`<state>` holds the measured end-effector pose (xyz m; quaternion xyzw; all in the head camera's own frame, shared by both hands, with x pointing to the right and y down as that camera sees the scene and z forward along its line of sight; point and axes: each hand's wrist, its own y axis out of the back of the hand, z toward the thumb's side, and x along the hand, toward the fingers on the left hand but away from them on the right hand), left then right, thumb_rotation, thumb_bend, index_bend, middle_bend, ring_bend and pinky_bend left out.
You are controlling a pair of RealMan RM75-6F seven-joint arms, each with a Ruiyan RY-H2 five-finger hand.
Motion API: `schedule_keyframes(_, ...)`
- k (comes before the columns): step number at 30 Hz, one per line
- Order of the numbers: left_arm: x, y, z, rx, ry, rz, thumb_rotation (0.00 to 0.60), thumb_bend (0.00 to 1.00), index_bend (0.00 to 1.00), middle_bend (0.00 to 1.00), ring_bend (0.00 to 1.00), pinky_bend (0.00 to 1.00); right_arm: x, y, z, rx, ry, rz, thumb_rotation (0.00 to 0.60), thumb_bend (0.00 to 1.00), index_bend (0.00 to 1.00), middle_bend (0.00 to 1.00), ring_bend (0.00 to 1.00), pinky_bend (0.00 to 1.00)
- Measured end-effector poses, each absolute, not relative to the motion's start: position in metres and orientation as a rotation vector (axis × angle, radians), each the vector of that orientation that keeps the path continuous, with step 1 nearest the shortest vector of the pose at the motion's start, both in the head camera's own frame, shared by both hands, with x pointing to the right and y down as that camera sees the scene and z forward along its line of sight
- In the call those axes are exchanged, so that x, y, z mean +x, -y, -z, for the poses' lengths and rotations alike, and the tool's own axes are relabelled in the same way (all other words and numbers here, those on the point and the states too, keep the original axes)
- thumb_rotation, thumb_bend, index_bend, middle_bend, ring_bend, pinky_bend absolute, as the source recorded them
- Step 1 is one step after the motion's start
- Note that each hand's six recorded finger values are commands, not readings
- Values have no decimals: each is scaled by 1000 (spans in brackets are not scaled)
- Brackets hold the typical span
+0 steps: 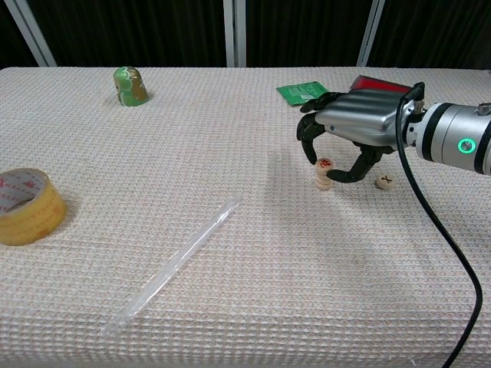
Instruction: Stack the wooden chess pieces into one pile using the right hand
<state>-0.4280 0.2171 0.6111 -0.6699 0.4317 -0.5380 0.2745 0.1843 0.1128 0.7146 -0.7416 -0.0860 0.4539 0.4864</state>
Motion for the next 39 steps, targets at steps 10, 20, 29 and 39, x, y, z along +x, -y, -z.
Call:
schedule_keyframes(10, -429, -218, -611, -1805, -1157, 1459, 600, 0, 263, 189, 166, 213, 183, -114, -715, -1798, 207, -1099, 600, 348, 417, 209, 0, 0)
schedule_keyframes(20, -430, -219, -610, -1802, -1161, 1461, 600, 0, 263, 189, 166, 213, 186, -113, -706, -1794, 250, -1089, 600, 304, 355, 196, 0, 0)
schedule_keyframes(29, -429, -218, -611, -1807, -1163, 1452, 600, 0, 263, 189, 166, 213, 244, -110, -687, -1770, 387, -1196, 600, 176, 367, 208, 0, 0)
schedule_keyframes(39, -421, -217, -613, -1823, -1144, 1441, 600, 0, 263, 189, 166, 213, 275, -129, -722, -1799, 350, -1318, 600, 197, 414, 210, 0, 0)
